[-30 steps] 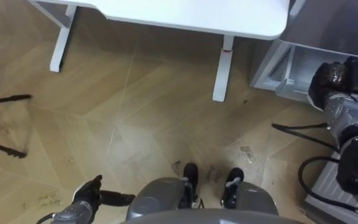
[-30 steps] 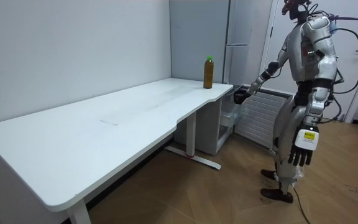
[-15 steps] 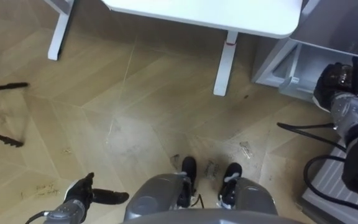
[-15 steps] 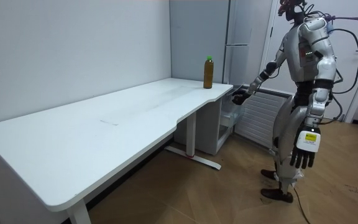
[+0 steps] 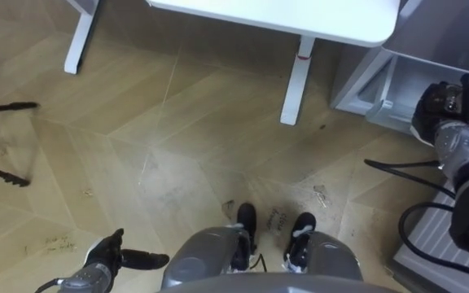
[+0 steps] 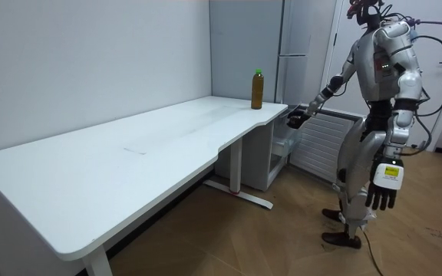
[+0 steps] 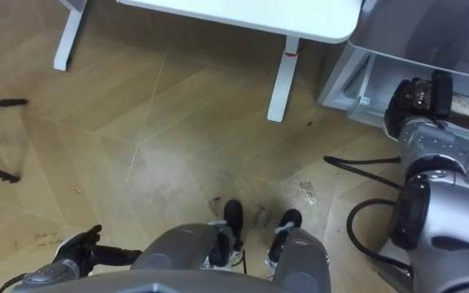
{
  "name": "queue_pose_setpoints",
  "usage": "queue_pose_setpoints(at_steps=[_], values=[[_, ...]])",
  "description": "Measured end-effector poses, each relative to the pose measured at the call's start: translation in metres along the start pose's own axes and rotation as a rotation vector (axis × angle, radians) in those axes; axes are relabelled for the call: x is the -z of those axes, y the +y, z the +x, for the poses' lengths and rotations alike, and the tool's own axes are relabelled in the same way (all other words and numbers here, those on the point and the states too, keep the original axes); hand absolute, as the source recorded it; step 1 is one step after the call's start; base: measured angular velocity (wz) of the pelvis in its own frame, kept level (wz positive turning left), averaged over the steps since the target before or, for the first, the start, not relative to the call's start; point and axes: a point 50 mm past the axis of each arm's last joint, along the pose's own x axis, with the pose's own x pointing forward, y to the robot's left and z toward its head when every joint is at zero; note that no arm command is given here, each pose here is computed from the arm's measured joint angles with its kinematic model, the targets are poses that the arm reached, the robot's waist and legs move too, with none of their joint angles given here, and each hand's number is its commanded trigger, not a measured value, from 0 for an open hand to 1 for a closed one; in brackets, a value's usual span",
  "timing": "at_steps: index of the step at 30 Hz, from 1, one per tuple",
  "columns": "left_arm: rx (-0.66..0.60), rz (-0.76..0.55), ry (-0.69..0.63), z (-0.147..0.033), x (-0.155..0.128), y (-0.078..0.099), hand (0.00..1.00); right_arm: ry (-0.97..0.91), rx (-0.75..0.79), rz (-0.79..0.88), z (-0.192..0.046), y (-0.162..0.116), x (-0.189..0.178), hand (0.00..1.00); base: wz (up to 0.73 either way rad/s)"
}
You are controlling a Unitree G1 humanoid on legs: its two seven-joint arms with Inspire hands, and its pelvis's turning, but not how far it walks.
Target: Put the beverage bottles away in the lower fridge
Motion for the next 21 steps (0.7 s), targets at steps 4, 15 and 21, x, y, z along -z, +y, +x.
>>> queue_pose_setpoints(at_steps=[4,15,21], values=[[0.005,0.0,0.0,0.0,0.0,0.0,0.0,0.0,0.0,0.0,0.0,0.0,0.0,0.0,0.0],[0.026,0.02,0.002,0.0,0.0,0.001,0.0,-0.008,0.016,-0.101,0.0,-0.003,-0.003,0.0,0.0],[0.018,0.08,0.019,-0.001,0.001,0.009,0.0,-0.026,0.02,-0.371,0.0,-0.002,-0.013,0.0,0.0]])
